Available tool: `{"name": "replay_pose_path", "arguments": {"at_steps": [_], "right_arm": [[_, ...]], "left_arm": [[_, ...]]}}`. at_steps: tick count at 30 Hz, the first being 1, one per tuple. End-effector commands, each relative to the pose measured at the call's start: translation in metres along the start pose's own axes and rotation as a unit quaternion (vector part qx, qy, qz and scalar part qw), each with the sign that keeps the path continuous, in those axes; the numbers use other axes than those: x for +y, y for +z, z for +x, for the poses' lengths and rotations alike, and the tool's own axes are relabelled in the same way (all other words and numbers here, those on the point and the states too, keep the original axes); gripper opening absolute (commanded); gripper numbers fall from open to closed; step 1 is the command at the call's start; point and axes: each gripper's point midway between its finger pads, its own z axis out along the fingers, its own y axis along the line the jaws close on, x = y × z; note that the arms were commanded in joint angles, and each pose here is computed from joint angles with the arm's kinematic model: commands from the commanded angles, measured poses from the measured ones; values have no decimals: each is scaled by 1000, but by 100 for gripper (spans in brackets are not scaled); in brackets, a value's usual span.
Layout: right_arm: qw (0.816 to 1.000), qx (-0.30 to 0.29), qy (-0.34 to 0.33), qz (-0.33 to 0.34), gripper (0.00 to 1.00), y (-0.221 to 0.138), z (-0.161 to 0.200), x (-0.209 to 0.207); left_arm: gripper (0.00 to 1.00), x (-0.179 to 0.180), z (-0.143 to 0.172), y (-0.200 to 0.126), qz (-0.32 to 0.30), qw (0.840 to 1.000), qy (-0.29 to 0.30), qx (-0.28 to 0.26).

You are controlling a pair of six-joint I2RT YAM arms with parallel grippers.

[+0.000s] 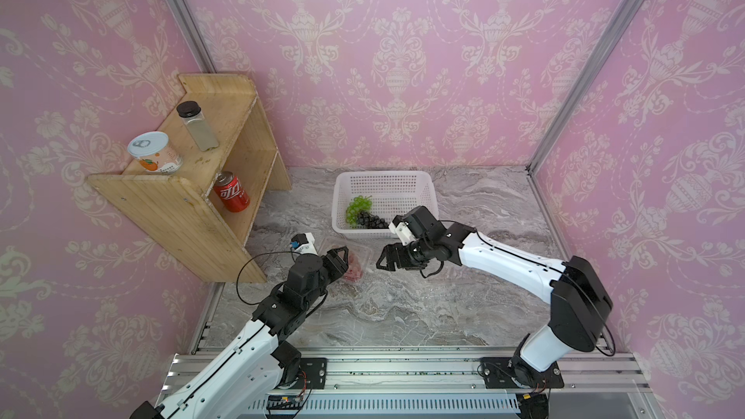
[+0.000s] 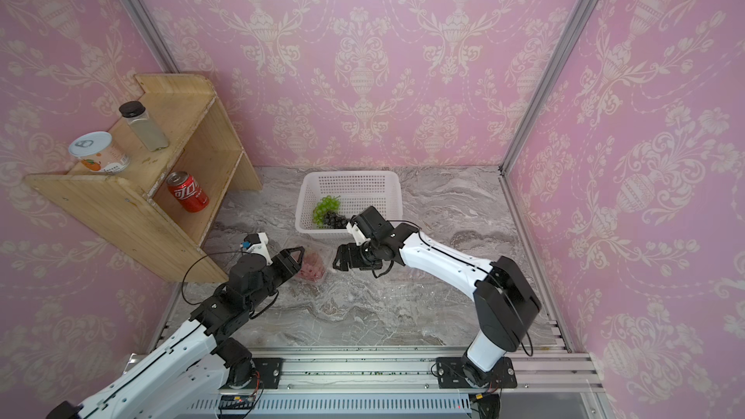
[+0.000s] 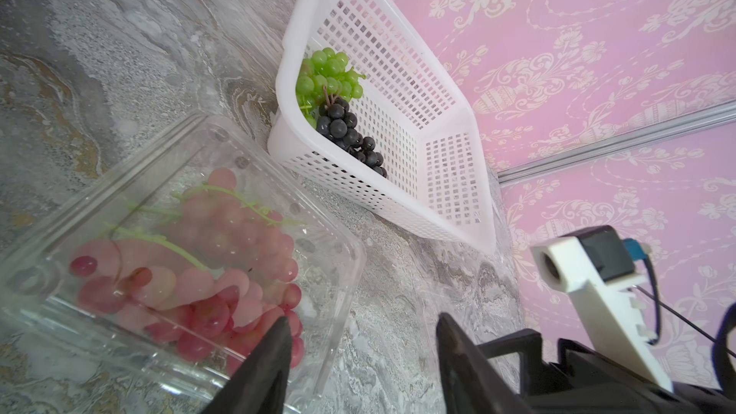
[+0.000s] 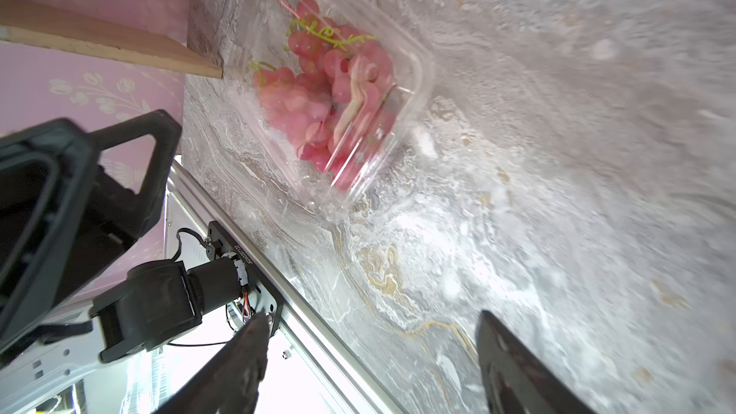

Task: Pack grapes into containers
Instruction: Move the packing box to the center of the board.

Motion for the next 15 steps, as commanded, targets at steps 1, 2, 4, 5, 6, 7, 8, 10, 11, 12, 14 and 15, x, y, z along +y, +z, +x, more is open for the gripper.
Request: {"name": "replay_pose_path", "arguments": {"at_steps": [1, 2, 4, 5, 6, 7, 8, 10, 11, 12, 14, 15], "right_arm": [[995, 0, 40, 94, 85, -52, 33, -55], [991, -10, 51, 123, 87, -70, 40, -71], [984, -14, 67, 162, 90, -97, 58, -98], [981, -14, 84, 173, 92, -107, 69, -109], [978, -15, 99, 181, 93, -113, 79, -119], [975, -10, 119, 189, 93, -116, 90, -130], [972, -4, 135, 192, 93, -117, 100, -138], [967, 3, 159, 198, 93, -114, 114, -149], [964, 0, 174, 199, 93, -112, 118, -152], [962, 1, 182, 201, 93, -110, 122, -156], [958, 1, 193, 214, 93, -109, 126, -164], [956, 0, 195, 219, 93, -108, 127, -167]], "left_arm": [[59, -23, 3, 6, 34, 999, 18, 19], [59, -26, 7, 9, 36, 999, 27, 26], [59, -33, 12, 14, 34, 998, 45, 37], [59, -37, 15, 16, 36, 997, 53, 41], [59, -41, 18, 19, 39, 997, 58, 45], [59, -43, 20, 22, 42, 996, 59, 47], [59, -44, 23, 25, 46, 996, 56, 49], [59, -45, 26, 30, 51, 996, 51, 53], [59, -45, 28, 31, 53, 996, 49, 54], [59, -44, 30, 32, 53, 996, 46, 54], [59, -42, 32, 33, 54, 996, 42, 56], [59, -42, 32, 33, 56, 996, 39, 55]]}}
